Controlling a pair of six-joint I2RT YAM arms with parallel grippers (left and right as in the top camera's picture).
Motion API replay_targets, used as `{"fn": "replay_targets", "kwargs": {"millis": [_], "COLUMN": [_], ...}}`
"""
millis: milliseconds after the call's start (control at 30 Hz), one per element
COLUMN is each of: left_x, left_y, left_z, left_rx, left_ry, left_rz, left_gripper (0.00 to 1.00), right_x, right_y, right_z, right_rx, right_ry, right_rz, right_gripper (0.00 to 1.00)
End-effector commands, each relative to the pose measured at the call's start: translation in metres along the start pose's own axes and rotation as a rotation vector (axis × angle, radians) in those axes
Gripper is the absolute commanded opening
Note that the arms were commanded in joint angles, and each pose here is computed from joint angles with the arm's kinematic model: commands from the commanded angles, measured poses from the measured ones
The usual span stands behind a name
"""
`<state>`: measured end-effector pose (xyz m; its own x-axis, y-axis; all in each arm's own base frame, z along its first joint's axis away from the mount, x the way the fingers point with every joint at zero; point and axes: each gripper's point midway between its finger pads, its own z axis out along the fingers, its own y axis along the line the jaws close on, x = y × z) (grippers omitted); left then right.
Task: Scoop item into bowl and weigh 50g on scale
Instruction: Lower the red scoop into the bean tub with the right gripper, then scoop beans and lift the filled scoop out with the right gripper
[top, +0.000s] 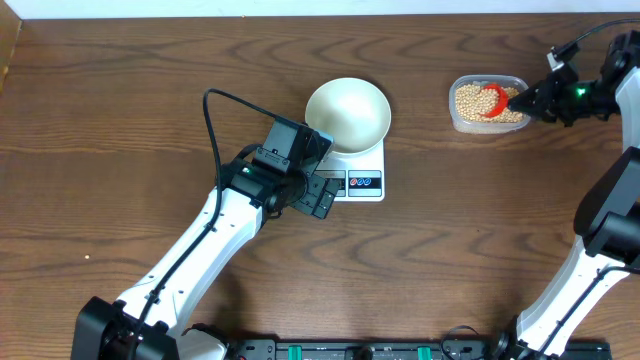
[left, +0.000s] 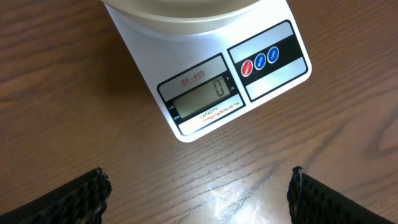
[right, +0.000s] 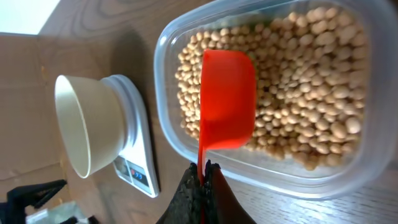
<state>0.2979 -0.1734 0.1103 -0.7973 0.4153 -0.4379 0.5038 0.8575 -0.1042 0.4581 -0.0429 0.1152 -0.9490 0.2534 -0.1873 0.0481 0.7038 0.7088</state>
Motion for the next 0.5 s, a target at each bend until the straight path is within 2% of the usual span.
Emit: {"fn": "replay_targets", "kwargs": {"millis": [0,467], "left_x": [0.003,0.003], "left_y": [0.003,0.003], "left_z": [0.004,0.004], "left_rx": [-0.011,-0.011], "left_ry": [0.013,0.013], "left_rz": [0.003,0.003], "left_gripper": [0.93,0.93], "right_x": [0.000,-0.006], "right_y": [0.007,-0.004], "right_z": [-0.006,-0.058], "right_rx": [-0.090,-0.275], "right_ry": [-0.019,-0.149], "right_rz": [0.001,0.062], "right_gripper": [0.01,0.01]}}
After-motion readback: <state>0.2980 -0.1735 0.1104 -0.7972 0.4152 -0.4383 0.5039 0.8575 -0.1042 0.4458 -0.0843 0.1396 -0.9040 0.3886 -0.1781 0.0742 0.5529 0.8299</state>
